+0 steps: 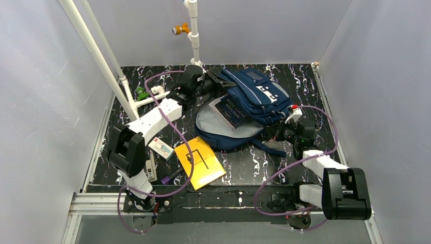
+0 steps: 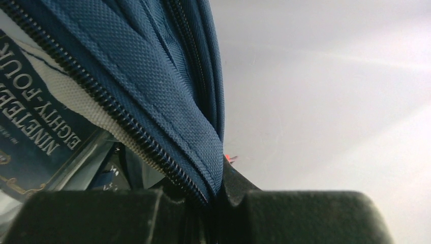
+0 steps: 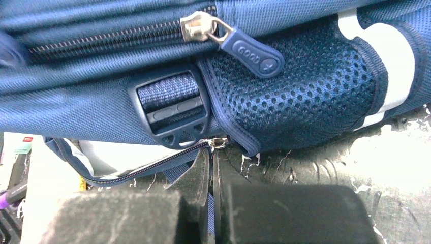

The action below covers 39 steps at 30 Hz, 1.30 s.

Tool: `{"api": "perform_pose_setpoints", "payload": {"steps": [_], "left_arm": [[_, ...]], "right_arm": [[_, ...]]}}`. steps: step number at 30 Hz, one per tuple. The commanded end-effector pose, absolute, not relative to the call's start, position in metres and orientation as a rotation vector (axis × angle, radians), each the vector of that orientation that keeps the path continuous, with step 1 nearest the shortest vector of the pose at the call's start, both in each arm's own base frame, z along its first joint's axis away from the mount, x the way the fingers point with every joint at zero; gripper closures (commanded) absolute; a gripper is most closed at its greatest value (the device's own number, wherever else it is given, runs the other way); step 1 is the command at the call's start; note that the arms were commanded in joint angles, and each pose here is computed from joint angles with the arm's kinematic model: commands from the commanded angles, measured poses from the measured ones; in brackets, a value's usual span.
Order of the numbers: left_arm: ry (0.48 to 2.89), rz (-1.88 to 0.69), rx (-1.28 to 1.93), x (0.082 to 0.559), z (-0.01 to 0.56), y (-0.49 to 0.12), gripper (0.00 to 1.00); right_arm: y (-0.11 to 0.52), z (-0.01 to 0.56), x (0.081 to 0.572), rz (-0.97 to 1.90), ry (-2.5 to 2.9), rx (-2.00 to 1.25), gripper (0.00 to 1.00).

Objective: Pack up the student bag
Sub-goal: Zip the student bag at the center of the board.

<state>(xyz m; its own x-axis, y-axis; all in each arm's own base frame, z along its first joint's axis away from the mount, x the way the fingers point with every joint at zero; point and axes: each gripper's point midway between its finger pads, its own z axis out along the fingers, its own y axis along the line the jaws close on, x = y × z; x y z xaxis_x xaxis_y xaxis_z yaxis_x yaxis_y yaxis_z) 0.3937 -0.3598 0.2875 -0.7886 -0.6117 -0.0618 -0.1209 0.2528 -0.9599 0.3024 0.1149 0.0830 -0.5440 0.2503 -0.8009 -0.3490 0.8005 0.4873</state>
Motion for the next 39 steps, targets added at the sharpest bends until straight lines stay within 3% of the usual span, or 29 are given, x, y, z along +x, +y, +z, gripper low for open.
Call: {"api": "perform_pose_setpoints", "payload": {"steps": [1, 5, 12, 18, 24, 31, 33, 36, 39], "left_arm": [[2.023, -1.609, -0.481, 0.372, 0.315, -0.353, 1.00], [2.100, -1.474, -0.351, 0.359, 0.272, -0.343, 1.00], [2.247, -1.308, -0.283, 0.360, 0.184, -0.338, 1.00], [2.220, -1.339, -0.309, 0.374, 0.175, -0.350, 1.00], [2.200, -1.336, -0.260, 0.366, 0.184, -0.348, 0.99], [2.344, -1.140, -0.089, 0.329, 0.148, -0.316, 0.33], [2.340, -1.071, -0.033, 0.317, 0.144, -0.301, 0.05], [2.314, -0.935, 0.037, 0.303, 0.155, -0.274, 0.02], [2.244, -0.830, 0.096, 0.287, 0.167, -0.253, 0.06]], "right_arm": [[0.122, 0.112, 0.303, 0.820, 2.004, -0.070, 0.99], [0.106, 0.103, 0.299, 0.706, 2.117, 0.007, 0.99], [0.147, 0.103, 0.268, 0.695, 2.258, -0.186, 0.99], [0.201, 0.105, 0.238, 0.755, 2.255, -0.235, 0.99], [0.183, 0.110, 0.252, 0.627, 2.242, -0.225, 0.99], [0.211, 0.133, 0.242, 0.887, 2.255, -0.123, 0.99], [0.221, 0.141, 0.236, 0.995, 2.277, -0.051, 0.99], [0.225, 0.142, 0.228, 1.067, 2.332, 0.055, 0.99], [0.223, 0.143, 0.226, 1.087, 2.351, 0.189, 0.99]]}}
